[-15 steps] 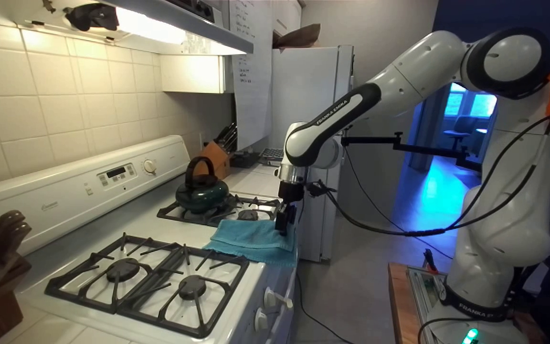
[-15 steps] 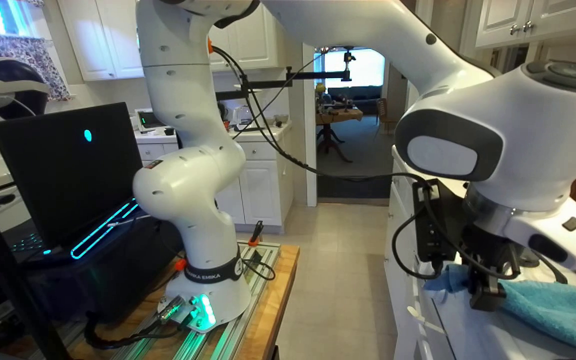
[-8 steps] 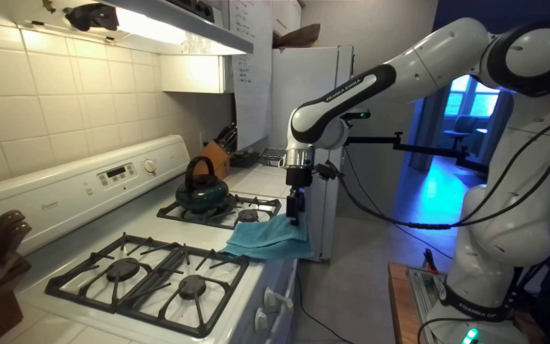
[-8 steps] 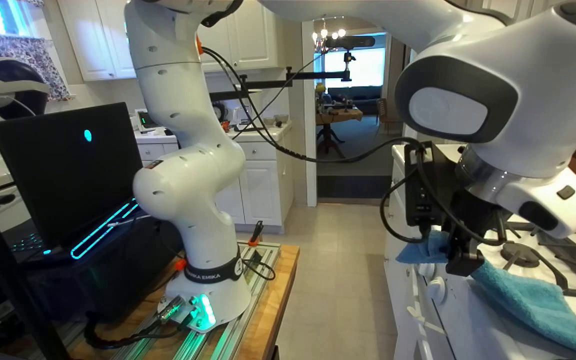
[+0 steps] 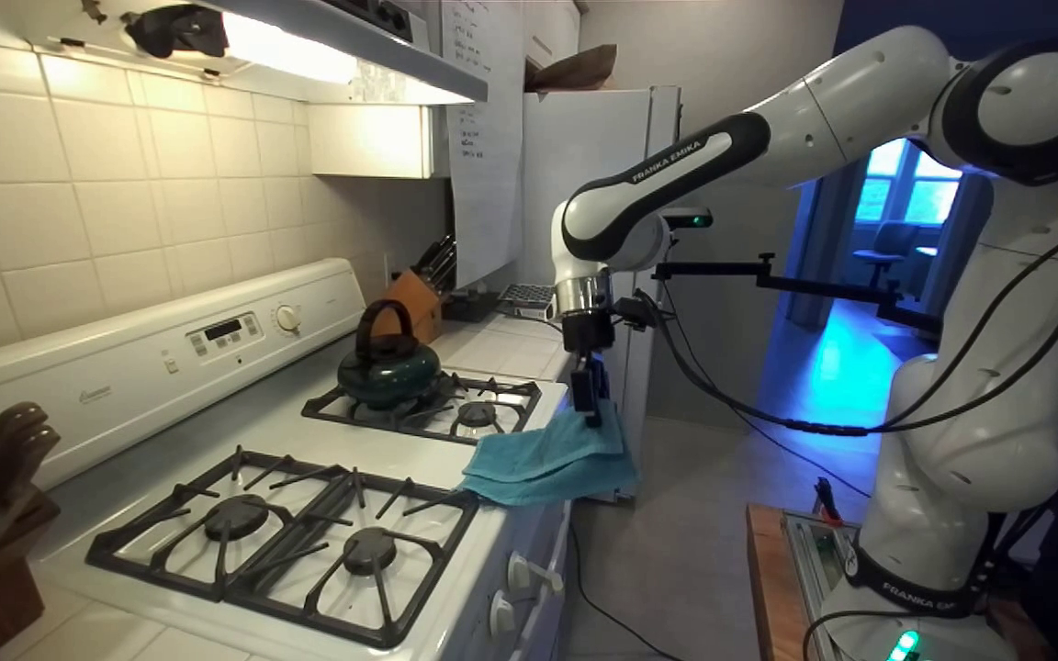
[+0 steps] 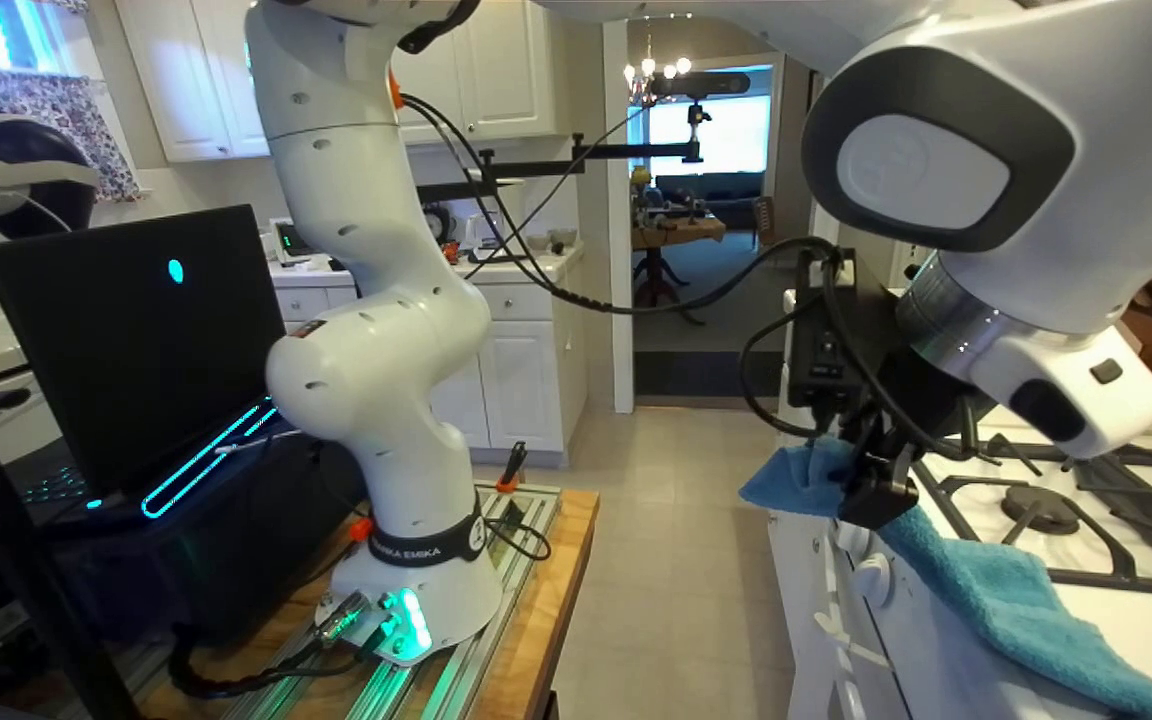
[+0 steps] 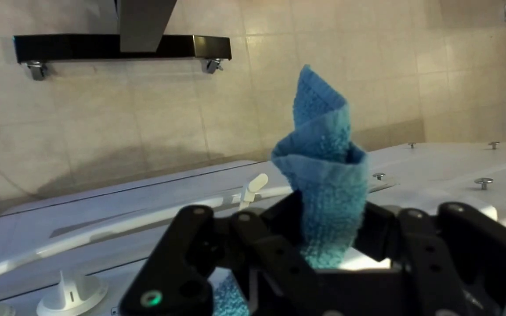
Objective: Wipe the front part of the stove with the towel, and then hang it
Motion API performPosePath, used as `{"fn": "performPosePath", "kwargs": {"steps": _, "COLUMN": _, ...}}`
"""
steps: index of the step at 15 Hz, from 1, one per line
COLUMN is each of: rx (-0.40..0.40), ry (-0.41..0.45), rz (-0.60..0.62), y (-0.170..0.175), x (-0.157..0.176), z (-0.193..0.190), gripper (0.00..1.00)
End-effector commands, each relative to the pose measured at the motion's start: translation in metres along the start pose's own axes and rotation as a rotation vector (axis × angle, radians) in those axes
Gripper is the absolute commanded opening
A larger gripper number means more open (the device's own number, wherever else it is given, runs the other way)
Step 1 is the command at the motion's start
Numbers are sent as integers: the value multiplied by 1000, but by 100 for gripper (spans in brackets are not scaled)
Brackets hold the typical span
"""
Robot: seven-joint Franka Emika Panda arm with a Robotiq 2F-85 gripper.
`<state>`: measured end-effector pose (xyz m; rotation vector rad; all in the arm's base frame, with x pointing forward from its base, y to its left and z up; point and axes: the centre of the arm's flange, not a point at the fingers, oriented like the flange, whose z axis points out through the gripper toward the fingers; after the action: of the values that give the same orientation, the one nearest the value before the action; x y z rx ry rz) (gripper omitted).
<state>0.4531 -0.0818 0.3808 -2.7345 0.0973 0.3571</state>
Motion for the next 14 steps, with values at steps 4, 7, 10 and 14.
{"fn": "performPosePath", "kwargs": {"steps": 4, "rx": -56, "ry": -47, "rz": 11, "y": -14, "x": -25, "z": -27, "gripper": 3}}
{"fn": "performPosePath", "kwargs": {"steps": 7, "rx": -44, "ry": -51, "rz": -6, "y": -24, "x": -35, "z": -32, "gripper": 3}}
{"fn": "performPosePath", "kwargs": {"steps": 10, "rx": -43, "ry": -47, "rz": -13, "y": -30, "x": -42, "z": -36, "gripper": 3}}
{"fn": "performPosePath", "kwargs": {"steps": 14, "rx": -42, "ry": -42, "rz": -13, "y": -32, "x": -47, "z": -38, "gripper": 3}}
